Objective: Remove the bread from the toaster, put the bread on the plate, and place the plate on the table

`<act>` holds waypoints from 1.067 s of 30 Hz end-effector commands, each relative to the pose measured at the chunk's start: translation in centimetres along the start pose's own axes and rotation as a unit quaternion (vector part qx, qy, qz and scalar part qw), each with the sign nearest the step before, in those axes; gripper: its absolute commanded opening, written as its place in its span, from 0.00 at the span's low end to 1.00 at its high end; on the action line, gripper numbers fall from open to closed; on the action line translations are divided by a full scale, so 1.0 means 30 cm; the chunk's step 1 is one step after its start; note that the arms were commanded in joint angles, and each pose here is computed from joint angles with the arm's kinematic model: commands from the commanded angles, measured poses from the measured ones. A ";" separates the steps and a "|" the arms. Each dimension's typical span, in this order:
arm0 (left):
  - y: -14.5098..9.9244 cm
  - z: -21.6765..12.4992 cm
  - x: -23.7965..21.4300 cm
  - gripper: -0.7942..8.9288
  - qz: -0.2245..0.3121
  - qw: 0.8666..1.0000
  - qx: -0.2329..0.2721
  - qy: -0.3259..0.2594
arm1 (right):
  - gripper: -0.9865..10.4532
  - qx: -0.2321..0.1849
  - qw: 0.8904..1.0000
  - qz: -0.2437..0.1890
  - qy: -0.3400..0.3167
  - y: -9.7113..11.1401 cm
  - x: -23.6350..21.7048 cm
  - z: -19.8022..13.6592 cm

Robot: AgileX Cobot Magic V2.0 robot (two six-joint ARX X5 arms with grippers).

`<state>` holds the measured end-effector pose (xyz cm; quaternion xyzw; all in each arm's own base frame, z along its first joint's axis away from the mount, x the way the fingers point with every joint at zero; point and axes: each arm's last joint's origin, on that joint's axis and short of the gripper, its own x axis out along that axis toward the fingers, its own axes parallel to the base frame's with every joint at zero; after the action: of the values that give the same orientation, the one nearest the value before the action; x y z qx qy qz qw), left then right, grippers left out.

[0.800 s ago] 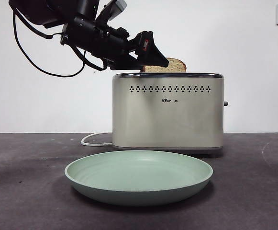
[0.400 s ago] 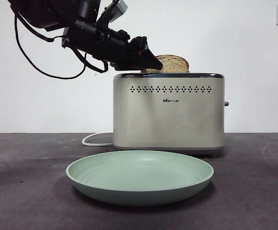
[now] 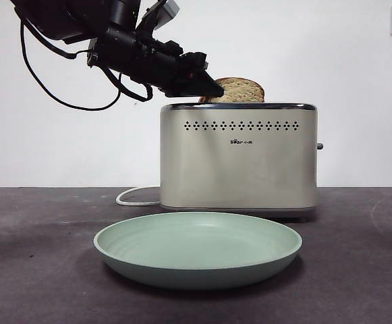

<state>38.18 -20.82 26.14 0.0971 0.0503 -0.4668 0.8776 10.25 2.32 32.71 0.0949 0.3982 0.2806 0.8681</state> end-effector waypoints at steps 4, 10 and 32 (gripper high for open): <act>-0.003 0.099 -0.035 0.07 0.001 0.999 -0.001 -0.052 | 0.64 -0.007 1.000 -0.001 -0.002 0.001 -0.001 0.002; -0.002 0.212 -0.079 0.07 0.003 0.996 0.008 -0.083 | 0.64 -0.007 1.000 -0.001 -0.002 0.001 -0.001 0.002; -0.261 0.678 -0.872 0.08 0.109 0.984 0.028 -0.136 | 0.59 0.034 0.995 0.009 0.090 -0.143 0.278 0.145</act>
<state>16.99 -8.43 50.05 0.0561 -0.1056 -0.3816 0.9165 19.12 3.57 28.97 0.1064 0.4785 0.2799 0.8255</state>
